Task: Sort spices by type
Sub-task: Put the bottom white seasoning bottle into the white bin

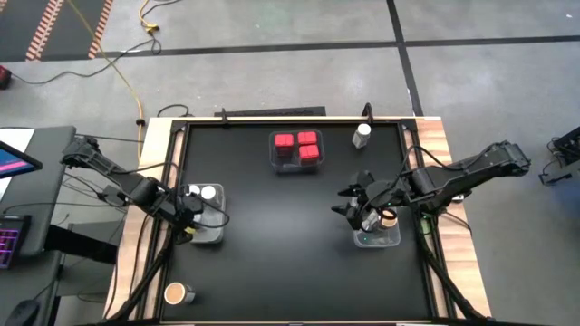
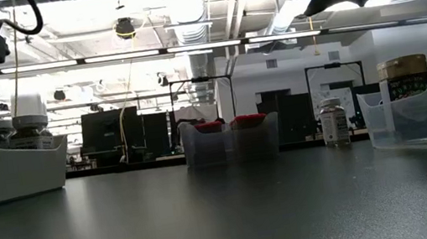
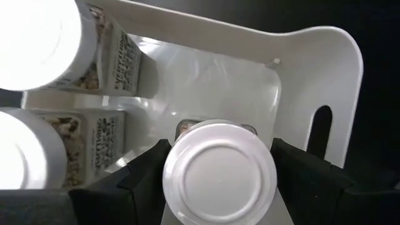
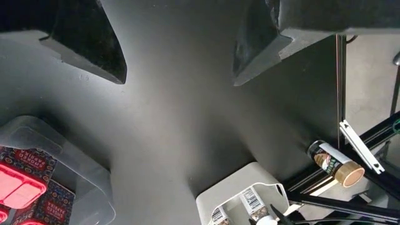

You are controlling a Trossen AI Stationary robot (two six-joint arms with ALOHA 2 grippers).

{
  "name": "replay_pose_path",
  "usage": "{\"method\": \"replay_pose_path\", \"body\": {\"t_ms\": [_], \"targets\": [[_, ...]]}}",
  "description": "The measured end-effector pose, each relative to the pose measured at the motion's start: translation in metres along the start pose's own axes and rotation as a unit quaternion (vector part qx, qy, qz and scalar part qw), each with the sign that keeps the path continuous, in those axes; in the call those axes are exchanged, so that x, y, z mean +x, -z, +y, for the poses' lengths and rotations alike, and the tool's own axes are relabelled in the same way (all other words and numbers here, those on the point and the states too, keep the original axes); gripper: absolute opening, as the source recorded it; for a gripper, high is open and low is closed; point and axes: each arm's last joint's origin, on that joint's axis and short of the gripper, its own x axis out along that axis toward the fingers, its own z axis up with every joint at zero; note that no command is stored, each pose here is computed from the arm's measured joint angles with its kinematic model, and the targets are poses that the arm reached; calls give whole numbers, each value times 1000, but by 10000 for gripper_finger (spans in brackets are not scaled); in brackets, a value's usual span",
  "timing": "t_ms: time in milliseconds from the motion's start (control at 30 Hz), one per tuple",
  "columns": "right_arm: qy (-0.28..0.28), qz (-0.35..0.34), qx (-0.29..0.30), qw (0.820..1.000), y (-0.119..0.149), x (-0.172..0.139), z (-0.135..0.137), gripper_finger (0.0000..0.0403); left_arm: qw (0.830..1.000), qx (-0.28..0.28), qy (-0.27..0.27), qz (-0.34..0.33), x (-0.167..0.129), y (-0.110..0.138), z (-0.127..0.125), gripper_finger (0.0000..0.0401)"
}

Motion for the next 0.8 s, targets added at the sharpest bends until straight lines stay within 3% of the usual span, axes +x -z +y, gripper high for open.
{"method": "replay_pose_path", "body": {"t_ms": [233,800], "targets": [[0,0,0,1000,0,0,0,315,999,-42,4,4,0,0,0,254],[0,0,0,1000,0,0,0,315,1000,-25,4,5,0,0,0,254]]}}
